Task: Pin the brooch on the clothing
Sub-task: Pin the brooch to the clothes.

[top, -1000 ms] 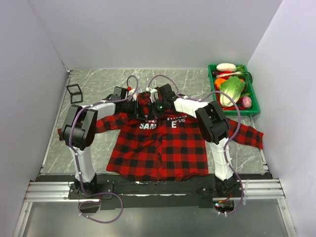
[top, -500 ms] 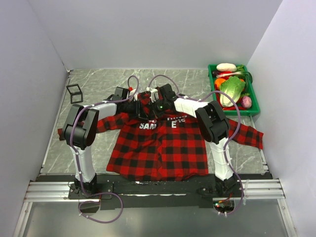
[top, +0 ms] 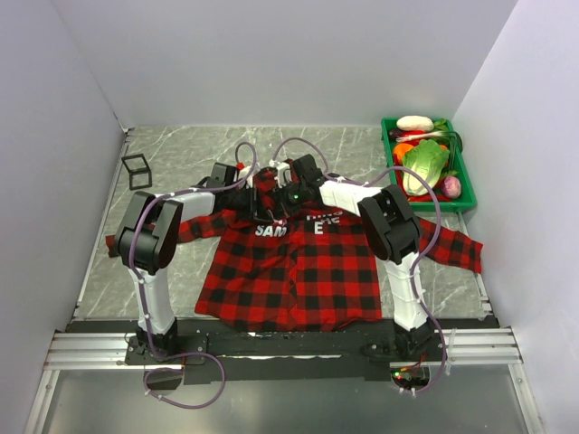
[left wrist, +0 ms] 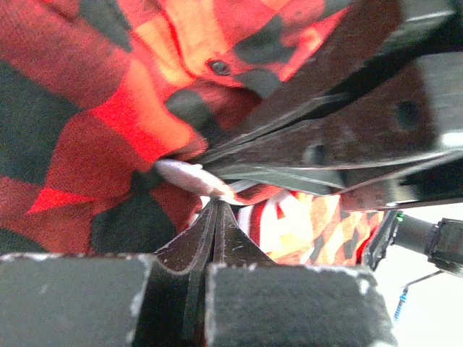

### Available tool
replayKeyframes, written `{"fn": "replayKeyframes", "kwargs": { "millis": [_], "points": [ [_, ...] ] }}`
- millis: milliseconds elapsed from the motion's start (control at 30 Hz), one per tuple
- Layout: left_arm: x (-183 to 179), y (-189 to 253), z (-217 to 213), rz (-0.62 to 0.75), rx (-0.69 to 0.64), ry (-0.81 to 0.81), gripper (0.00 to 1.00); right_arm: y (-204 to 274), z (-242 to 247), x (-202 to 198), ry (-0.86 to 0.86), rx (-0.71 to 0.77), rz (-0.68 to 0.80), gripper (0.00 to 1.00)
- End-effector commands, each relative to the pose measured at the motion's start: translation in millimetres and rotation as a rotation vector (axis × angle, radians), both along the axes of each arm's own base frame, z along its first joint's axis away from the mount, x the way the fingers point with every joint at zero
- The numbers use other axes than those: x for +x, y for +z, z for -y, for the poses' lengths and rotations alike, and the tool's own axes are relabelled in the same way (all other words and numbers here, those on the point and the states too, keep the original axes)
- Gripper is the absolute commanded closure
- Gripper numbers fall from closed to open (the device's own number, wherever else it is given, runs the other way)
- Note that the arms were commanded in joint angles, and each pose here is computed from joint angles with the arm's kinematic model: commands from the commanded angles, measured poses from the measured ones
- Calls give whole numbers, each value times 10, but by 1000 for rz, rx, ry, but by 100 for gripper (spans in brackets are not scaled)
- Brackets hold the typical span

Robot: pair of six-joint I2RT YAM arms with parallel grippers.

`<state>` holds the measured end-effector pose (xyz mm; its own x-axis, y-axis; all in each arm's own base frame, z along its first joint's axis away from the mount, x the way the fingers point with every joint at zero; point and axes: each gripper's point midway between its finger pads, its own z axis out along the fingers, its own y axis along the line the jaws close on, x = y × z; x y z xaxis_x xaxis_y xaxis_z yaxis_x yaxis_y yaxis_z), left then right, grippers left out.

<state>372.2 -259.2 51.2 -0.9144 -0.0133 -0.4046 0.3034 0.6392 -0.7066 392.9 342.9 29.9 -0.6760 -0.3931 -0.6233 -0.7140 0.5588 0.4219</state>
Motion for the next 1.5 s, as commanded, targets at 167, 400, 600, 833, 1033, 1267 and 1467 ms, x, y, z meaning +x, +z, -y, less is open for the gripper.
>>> {"fn": "replayKeyframes", "kwargs": {
  "millis": [167,400,600,833,1033,1267,1467],
  "points": [
    [173,41,-111,50,17,59,99,198,87,80,-24,44,66,100],
    [235,262,-204,95,12,108,52,249,89,65,-25,58,80,100],
    [187,339,-180,69,-30,121,29,322,50,60,-26,73,91,100],
    [201,324,-159,68,-27,136,20,317,-32,5,-18,67,101,100],
    [166,158,-251,39,49,176,28,348,-72,-5,-36,71,92,100],
    [106,75,-163,20,57,149,44,341,-82,1,-39,65,91,100],
    [78,62,-103,3,31,135,55,337,-85,4,-39,61,93,100]
  ]
}}
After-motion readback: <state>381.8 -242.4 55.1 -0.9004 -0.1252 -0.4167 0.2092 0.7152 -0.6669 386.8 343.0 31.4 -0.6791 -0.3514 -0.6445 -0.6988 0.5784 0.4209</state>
